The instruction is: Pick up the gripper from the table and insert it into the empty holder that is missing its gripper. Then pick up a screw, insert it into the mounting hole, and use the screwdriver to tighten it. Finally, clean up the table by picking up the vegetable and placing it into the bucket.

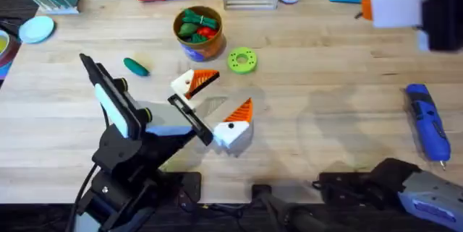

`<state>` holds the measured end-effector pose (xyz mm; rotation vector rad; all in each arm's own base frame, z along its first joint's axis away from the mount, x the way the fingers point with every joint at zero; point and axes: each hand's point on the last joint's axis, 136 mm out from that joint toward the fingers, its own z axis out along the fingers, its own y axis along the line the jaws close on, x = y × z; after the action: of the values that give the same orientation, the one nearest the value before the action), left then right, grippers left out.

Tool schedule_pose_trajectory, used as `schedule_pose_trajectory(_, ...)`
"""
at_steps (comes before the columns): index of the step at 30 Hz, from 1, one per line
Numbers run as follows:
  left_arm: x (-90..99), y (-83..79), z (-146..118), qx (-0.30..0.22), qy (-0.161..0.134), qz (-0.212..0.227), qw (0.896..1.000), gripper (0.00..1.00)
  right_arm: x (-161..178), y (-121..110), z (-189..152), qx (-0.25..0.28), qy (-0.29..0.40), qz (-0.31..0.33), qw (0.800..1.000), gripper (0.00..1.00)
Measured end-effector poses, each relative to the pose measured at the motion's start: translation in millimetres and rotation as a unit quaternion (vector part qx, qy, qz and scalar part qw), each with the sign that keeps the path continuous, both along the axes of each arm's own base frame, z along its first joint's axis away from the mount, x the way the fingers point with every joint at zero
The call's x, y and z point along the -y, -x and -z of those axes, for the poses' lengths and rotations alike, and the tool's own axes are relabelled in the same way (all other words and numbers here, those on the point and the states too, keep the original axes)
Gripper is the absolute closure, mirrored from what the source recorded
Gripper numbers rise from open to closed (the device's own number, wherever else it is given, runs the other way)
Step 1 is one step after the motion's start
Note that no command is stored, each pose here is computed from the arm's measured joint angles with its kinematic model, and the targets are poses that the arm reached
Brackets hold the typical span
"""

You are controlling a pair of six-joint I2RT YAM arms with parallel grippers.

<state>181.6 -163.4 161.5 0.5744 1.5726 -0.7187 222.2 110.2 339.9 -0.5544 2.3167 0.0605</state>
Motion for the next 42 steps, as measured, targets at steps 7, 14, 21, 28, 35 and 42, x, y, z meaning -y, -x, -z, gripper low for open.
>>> schedule_pose_trajectory(7, 0.0, 0.0, 0.0, 0.0, 0.0, 0.0, 1.0, 0.008, -9.8, -3.0, 22.3, 0.026, -0.056, 0.004, 0.998, 0.995)
schedule_pose_trajectory(14, 0.0, 0.0, 0.0, 0.0, 0.0, 0.0, 1.0, 0.008, -84.8, -23.2, 65.2, -0.022, -0.146, -0.098, 0.984, 0.996)
schedule_pose_trajectory(21, 0.0, 0.0, -0.1, 0.0, 0.0, 0.0, 1.0, 0.008, -153.8, -0.1, 63.5, -0.027, -0.171, -0.233, 0.957, 0.996)
schedule_pose_trajectory(28, 0.0, 0.0, -0.1, 0.0, 0.0, 0.0, 1.0, 0.008, -185.8, 20.5, 61.1, -0.033, -0.189, -0.273, 0.943, 0.996)
schedule_pose_trajectory(35, 0.0, 0.0, 0.0, 0.0, 0.0, 0.0, 1.0, 0.008, -216.7, 24.3, 72.6, -0.071, -0.18, -0.286, 0.938, 0.996)
schedule_pose_trajectory(42, 0.9, 1.0, -0.1, 0.0, 0.0, 0.004, 1.0, 0.008, -232.3, 29.1, 73.3, -0.093, -0.162, -0.3, 0.936, 0.996)
